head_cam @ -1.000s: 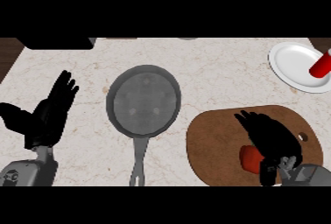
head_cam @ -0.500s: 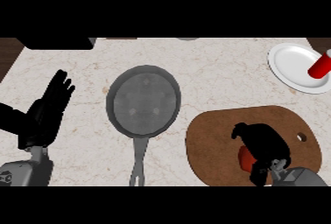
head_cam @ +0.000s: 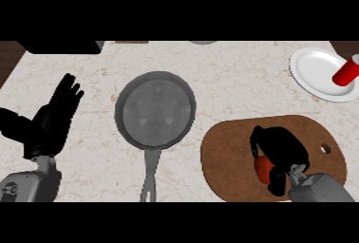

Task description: Pick the bell pepper from the cutting board and place it in the pan

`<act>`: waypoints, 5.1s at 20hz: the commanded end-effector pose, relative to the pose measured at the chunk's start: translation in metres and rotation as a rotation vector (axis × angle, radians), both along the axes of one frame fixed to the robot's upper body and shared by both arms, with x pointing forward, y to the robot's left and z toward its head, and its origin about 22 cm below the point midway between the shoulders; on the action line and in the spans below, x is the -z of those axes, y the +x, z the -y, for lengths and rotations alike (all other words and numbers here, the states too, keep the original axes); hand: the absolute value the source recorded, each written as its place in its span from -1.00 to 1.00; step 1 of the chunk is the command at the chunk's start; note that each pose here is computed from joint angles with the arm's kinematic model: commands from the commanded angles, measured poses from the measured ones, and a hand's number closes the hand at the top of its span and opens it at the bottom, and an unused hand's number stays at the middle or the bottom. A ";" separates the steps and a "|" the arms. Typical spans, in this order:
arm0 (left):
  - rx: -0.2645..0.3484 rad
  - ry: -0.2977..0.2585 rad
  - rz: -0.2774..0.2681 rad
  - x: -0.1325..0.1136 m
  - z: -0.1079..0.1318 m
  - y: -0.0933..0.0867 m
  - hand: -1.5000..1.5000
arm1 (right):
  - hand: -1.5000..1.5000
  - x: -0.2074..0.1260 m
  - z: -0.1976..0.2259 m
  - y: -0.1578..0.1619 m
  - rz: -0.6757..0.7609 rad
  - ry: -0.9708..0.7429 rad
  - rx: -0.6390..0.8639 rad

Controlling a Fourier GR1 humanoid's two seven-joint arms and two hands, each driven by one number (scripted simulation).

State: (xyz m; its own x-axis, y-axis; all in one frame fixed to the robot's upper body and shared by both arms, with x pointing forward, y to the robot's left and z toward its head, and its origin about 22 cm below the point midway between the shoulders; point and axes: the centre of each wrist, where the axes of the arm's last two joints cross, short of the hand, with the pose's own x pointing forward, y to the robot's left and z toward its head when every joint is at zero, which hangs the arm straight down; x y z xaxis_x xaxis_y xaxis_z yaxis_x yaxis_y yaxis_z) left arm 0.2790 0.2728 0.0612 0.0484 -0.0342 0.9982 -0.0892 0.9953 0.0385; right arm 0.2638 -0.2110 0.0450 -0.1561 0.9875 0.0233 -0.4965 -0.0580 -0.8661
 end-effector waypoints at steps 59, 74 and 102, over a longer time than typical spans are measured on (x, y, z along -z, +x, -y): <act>0.045 -0.001 0.008 -0.003 0.008 0.002 0.00 | 1.00 -0.045 -0.217 0.092 0.772 0.270 0.451; 0.039 -0.006 0.016 -0.001 0.009 0.015 0.00 | -1.00 -0.005 -0.185 0.104 0.655 0.568 0.622; -0.012 0.010 0.002 -0.008 -0.016 0.003 0.00 | -1.00 -0.014 -0.075 -0.105 0.718 1.218 0.602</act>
State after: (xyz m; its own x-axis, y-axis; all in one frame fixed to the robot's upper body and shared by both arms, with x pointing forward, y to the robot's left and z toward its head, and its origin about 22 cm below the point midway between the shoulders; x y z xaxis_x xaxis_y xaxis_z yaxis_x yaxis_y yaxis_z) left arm 0.2743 0.2690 0.0588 0.0578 -0.0380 0.9976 -0.1024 0.9938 0.0438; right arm 0.1746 -0.1279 0.0561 -0.0757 0.3255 0.9425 0.3409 0.8967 -0.2823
